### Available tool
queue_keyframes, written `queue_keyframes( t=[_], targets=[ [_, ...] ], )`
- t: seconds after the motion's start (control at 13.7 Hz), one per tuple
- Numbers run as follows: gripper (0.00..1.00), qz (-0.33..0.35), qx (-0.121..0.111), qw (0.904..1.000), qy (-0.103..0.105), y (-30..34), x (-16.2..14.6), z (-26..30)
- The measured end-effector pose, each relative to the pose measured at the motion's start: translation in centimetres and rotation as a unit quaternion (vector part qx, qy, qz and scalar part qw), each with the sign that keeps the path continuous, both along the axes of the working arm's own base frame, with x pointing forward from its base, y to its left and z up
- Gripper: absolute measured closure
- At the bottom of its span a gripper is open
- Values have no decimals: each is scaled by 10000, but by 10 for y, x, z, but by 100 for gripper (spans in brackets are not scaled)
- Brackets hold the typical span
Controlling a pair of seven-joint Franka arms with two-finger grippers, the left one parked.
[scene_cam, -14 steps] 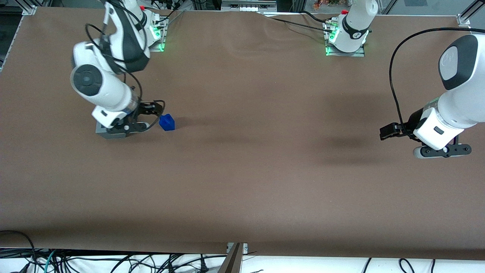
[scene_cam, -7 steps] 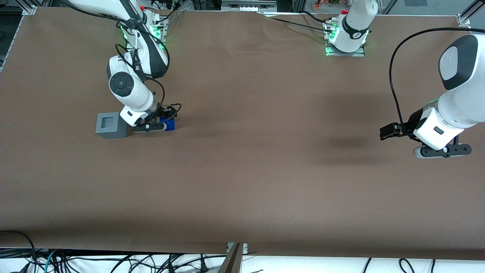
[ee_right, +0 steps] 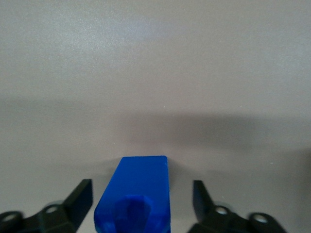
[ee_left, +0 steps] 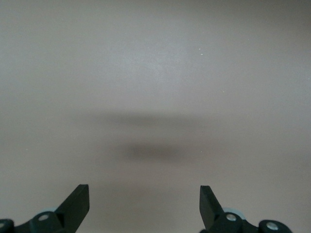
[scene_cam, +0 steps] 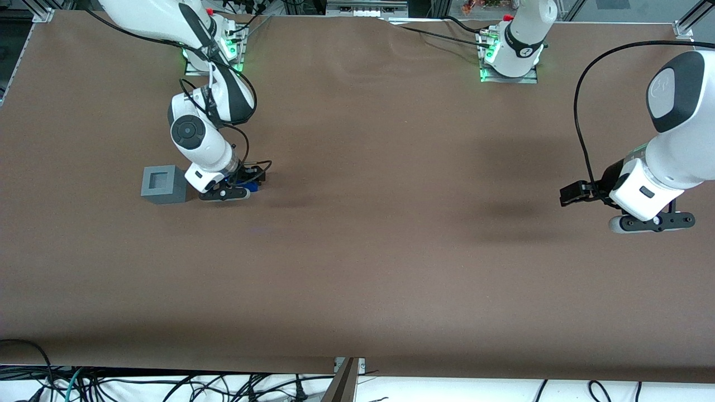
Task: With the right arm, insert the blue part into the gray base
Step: 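Lift the blue block and carry it over the gray base's hole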
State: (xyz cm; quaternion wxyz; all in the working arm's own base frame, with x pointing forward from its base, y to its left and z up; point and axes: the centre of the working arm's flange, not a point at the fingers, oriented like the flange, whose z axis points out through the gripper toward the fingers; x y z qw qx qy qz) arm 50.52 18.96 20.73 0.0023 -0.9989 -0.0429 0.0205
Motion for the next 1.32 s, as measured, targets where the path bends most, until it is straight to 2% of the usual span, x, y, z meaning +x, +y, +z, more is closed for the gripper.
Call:
queue_keyframes(
  t=[0.15, 0.22, 0.66, 0.95, 1.32],
  targets=[
    [39, 38, 7, 10000, 2, 4, -2, 0],
    [48, 50, 8, 10000, 2, 6, -2, 0],
    [49, 74, 3, 10000, 33, 10, 5, 16],
    [49, 24, -101, 9995, 308, 10, 29, 75],
    [49, -59, -256, 9980, 580, -92, 67, 135]
  ],
)
